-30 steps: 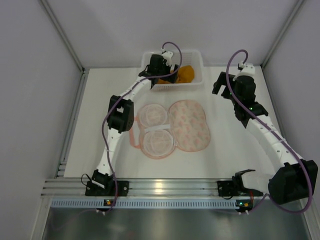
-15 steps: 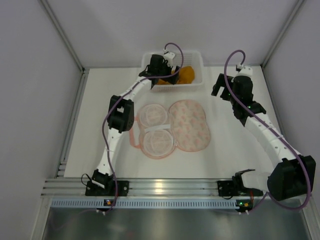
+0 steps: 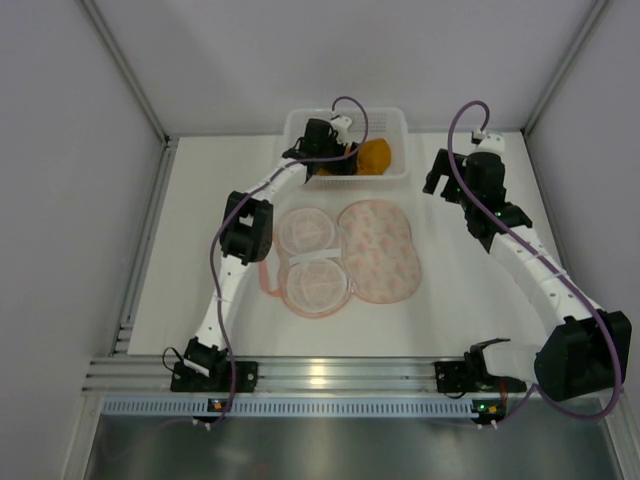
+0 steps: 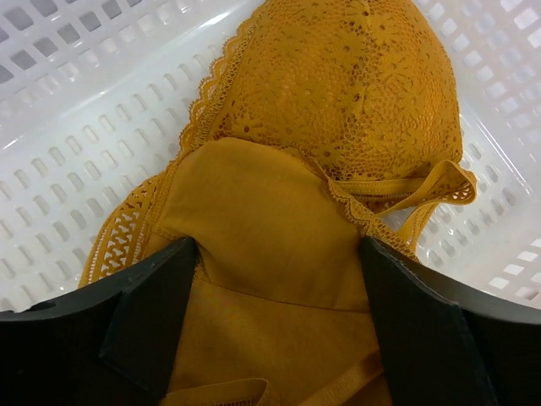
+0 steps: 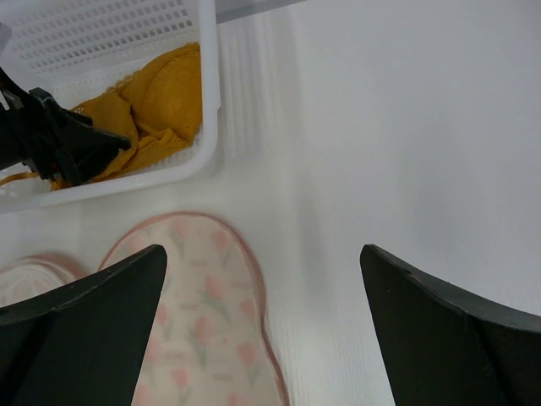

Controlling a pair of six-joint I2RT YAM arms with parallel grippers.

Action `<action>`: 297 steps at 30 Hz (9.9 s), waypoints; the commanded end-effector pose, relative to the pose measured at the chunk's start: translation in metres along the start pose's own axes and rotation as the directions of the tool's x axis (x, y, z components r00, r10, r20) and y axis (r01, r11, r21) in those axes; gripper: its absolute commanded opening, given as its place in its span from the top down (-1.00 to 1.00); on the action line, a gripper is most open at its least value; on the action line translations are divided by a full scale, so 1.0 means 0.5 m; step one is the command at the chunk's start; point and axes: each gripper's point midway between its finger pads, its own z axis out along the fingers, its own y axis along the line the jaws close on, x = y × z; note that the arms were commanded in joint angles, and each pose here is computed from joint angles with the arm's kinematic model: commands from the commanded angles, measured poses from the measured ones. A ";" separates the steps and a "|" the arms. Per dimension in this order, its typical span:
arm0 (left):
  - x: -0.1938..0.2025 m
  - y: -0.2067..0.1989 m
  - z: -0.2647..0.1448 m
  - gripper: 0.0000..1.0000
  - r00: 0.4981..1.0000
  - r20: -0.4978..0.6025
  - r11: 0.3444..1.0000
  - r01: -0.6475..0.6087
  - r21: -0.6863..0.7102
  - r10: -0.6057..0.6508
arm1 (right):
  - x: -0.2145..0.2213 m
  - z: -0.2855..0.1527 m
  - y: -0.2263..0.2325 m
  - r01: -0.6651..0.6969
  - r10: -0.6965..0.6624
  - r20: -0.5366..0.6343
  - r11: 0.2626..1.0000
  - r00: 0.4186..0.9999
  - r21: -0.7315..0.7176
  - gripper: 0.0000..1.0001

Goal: Place the bra in the laundry bag and zip it closed

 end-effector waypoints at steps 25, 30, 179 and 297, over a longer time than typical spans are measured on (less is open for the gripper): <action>-0.350 -0.026 -0.188 1.00 0.911 0.408 0.992 0.102 -0.072 -0.064 | -0.053 -0.010 0.007 -0.036 0.037 0.072 0.999 0.997 -0.017 -0.99; -0.433 -0.063 -0.291 1.00 0.877 0.479 0.997 0.061 -0.045 -0.032 | -0.060 -0.012 0.020 -0.056 0.060 0.079 0.997 0.995 -0.049 -0.99; 0.179 -0.554 -0.628 1.00 0.967 -0.151 0.921 0.242 0.304 -0.204 | 0.222 -0.114 0.103 -0.064 -0.026 -0.247 0.936 0.969 -0.347 -0.99; 0.262 -0.433 -0.542 -0.42 0.639 0.132 0.632 0.769 -0.097 -0.758 | 0.316 -0.088 0.158 0.028 -0.084 -0.266 0.978 0.960 -0.208 1.00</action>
